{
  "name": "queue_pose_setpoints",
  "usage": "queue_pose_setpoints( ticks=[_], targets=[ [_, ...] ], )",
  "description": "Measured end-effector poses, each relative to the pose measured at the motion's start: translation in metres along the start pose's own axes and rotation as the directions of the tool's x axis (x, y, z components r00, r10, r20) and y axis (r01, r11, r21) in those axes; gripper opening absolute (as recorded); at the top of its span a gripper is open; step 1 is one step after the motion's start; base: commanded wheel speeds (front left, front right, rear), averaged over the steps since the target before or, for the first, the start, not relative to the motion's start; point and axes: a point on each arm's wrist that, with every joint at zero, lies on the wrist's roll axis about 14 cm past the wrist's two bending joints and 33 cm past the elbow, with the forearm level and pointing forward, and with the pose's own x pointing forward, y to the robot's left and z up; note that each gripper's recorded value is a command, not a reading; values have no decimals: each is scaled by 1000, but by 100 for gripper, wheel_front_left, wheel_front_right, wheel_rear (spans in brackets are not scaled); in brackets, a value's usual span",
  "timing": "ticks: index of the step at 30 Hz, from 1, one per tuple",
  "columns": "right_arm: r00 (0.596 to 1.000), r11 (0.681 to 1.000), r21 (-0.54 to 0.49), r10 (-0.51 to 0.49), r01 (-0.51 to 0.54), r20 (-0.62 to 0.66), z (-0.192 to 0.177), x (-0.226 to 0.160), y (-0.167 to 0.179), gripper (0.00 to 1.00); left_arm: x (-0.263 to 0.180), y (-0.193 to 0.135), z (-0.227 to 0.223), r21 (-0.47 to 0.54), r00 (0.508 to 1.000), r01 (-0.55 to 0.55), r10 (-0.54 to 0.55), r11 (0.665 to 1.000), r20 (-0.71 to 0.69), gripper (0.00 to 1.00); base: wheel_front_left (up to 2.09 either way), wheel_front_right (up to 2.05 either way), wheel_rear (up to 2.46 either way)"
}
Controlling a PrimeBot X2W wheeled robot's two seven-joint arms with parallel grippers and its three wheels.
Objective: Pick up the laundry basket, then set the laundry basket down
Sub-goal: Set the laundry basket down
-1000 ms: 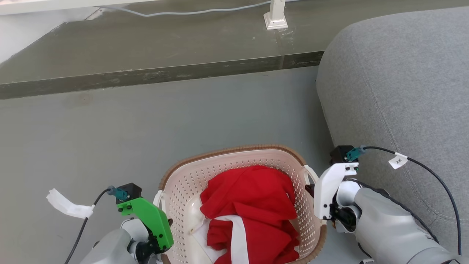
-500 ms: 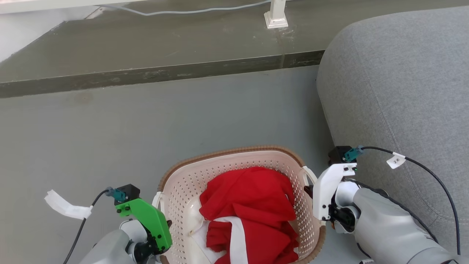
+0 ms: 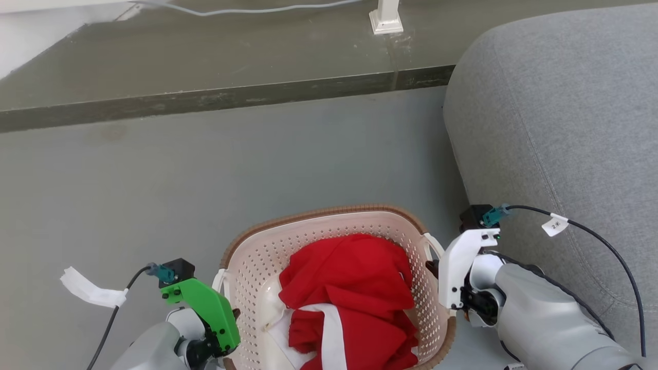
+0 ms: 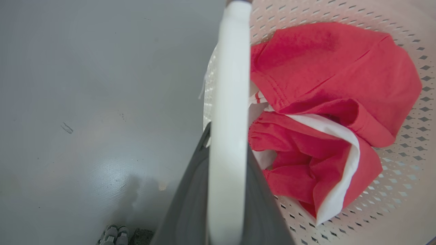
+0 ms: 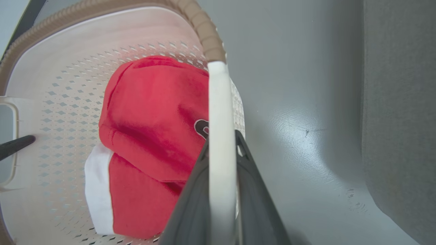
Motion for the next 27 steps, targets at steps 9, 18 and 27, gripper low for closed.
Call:
queue_pose_setpoints(
  ticks=[9, 18, 27],
  targets=[
    [999, 1000, 11, 3, -2, -34, -6, 9, -4, 0, 8, 8, -4, -10, 1000, -6, 6, 1000, -28, 0, 0, 0, 0],
    [999, 1000, 18, -7, 8, -43, 4, 26, -17, 0, 28, 9, 14, 10, 1000, 11, -11, 1000, -19, 0, 0, 0, 0],
    [999, 999, 33, -14, 15, -40, 12, 57, -34, 0, 60, 20, 35, 21, 1000, 18, -18, 1000, 7, 0, 0, 0, 0]
  ],
)
